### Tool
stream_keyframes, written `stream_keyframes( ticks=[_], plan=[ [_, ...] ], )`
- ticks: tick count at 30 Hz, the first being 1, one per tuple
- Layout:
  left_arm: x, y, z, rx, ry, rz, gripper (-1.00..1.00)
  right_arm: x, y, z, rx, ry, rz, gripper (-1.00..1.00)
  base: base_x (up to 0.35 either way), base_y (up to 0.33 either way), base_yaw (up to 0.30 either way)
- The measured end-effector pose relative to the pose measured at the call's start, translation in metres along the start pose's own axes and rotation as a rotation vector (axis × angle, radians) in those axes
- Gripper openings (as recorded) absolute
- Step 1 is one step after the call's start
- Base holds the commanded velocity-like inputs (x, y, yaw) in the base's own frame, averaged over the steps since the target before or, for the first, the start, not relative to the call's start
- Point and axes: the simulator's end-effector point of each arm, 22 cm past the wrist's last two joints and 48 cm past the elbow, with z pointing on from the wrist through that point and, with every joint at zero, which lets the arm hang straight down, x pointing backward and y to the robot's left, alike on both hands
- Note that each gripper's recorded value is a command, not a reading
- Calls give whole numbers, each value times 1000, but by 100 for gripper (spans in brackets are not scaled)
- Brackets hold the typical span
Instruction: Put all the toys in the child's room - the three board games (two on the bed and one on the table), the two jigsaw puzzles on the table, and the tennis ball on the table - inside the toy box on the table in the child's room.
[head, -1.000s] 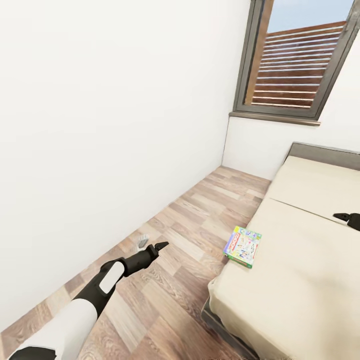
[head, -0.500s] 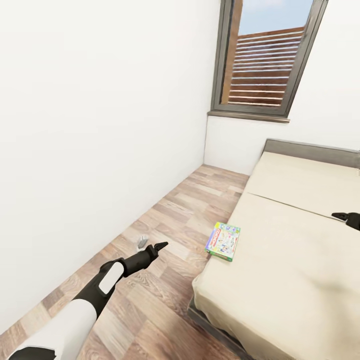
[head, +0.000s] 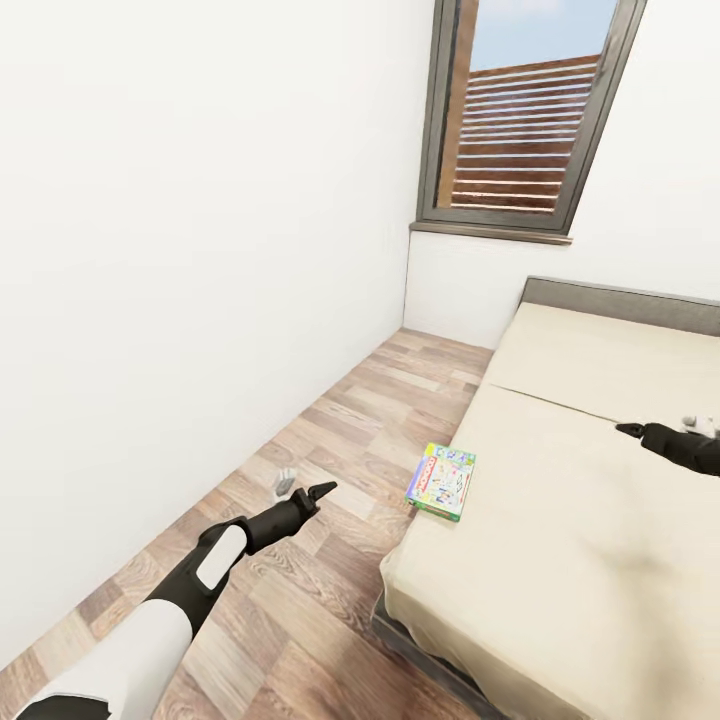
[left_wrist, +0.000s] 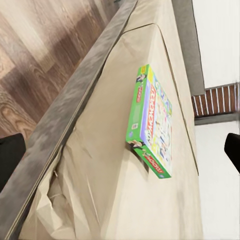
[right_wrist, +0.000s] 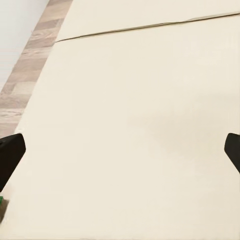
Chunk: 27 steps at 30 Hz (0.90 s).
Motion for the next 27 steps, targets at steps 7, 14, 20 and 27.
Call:
stream_keyframes(
  ticks=[7, 14, 20, 27],
  plan=[
    [0, -11, -1, 53, 1, 2, 100, 12, 14, 8, -3, 16, -30, 100, 1, 1, -9],
    [1, -16, -2, 80, 2, 4, 100, 16, 19, 11, -2, 21, -50, 100, 66, 73, -3],
    [1, -18, -3, 91, 3, 5, 100, 17, 23, 11, -3, 20, -60, 100, 184, 173, -1],
    [2, -18, -3, 93, 4, 6, 100, 15, 25, 11, -3, 17, -66, 100, 147, 126, 0]
  ],
)
